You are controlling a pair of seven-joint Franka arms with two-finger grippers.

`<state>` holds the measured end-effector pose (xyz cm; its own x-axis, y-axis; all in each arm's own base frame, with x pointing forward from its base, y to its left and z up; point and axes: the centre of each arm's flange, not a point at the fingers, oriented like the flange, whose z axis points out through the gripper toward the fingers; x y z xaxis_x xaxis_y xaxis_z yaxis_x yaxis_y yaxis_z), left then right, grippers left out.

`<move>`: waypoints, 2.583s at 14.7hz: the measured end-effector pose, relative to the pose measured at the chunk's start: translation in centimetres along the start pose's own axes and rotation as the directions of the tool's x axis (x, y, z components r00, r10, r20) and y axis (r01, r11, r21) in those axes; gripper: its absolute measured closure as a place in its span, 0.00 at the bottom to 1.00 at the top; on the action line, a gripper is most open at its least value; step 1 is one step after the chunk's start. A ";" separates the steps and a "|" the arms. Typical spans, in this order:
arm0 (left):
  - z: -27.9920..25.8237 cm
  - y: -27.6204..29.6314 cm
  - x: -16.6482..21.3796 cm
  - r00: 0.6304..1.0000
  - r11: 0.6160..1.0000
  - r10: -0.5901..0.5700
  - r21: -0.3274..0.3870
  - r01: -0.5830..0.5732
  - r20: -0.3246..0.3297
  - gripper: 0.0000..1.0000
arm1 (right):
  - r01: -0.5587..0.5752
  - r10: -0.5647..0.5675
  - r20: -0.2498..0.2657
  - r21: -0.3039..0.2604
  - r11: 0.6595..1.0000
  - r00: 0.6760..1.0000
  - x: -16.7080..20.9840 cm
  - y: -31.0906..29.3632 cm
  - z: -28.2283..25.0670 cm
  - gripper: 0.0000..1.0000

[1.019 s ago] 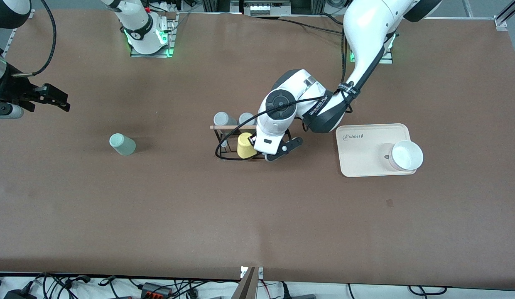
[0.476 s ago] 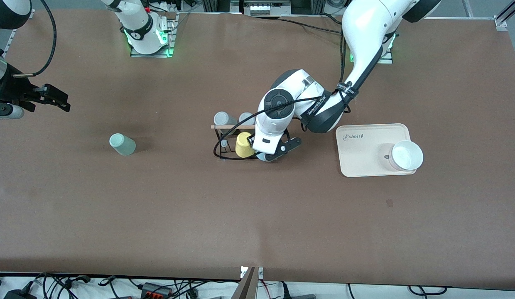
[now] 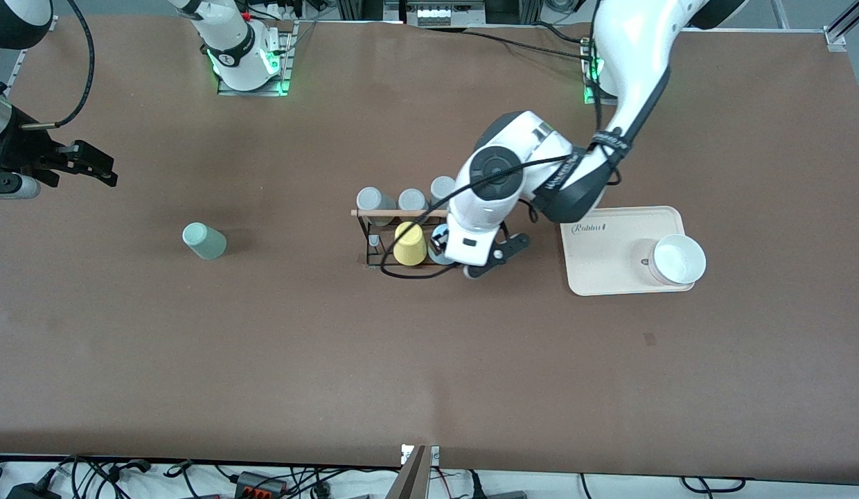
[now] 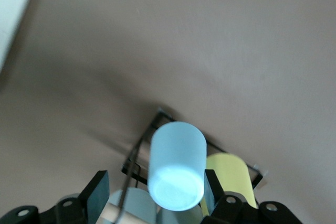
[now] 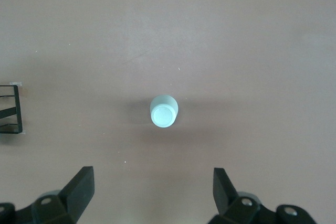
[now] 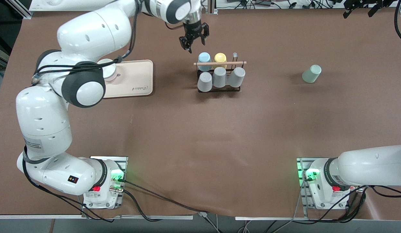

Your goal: Hang scattered cups on rack with three cups

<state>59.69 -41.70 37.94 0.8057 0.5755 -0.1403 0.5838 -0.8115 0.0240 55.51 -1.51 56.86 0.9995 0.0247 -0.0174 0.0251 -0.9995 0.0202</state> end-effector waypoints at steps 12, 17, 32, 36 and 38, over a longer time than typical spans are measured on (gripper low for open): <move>-14.9 -12.5 14.2 0.993 0.998 0.065 0.001 -0.065 -0.102 0.00 | 0.000 0.000 -0.001 0.000 1.000 1.000 0.1 0.0 0.1 0.00; -18.3 -17.8 16.8 0.969 0.975 0.221 0.040 -0.218 -0.111 0.00 | 0.000 0.000 0.019 0.001 1.000 1.000 0.6 0.0 1.2 0.00; -27.1 -36.0 17.9 0.801 0.802 0.595 0.118 -0.586 -0.065 0.00 | -0.002 0.001 0.026 0.023 1.000 1.000 2.1 -0.2 3.6 0.00; -28.1 -37.2 17.2 0.791 0.793 0.607 0.118 -0.597 -0.075 0.00 | -0.002 -0.001 0.092 0.026 1.000 0.996 3.3 -0.2 7.4 0.00; -28.2 -37.6 17.4 0.795 0.797 0.602 0.117 -0.592 -0.077 0.00 | 0.000 -0.004 0.134 0.029 1.000 0.991 4.1 -0.4 10.4 0.00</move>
<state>54.55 1.63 62.48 0.9995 -0.0235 -0.0213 -0.0238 -0.9996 -0.0139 59.46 -1.26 46.37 0.9882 0.0253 -0.1509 0.0243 -0.9997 -0.0083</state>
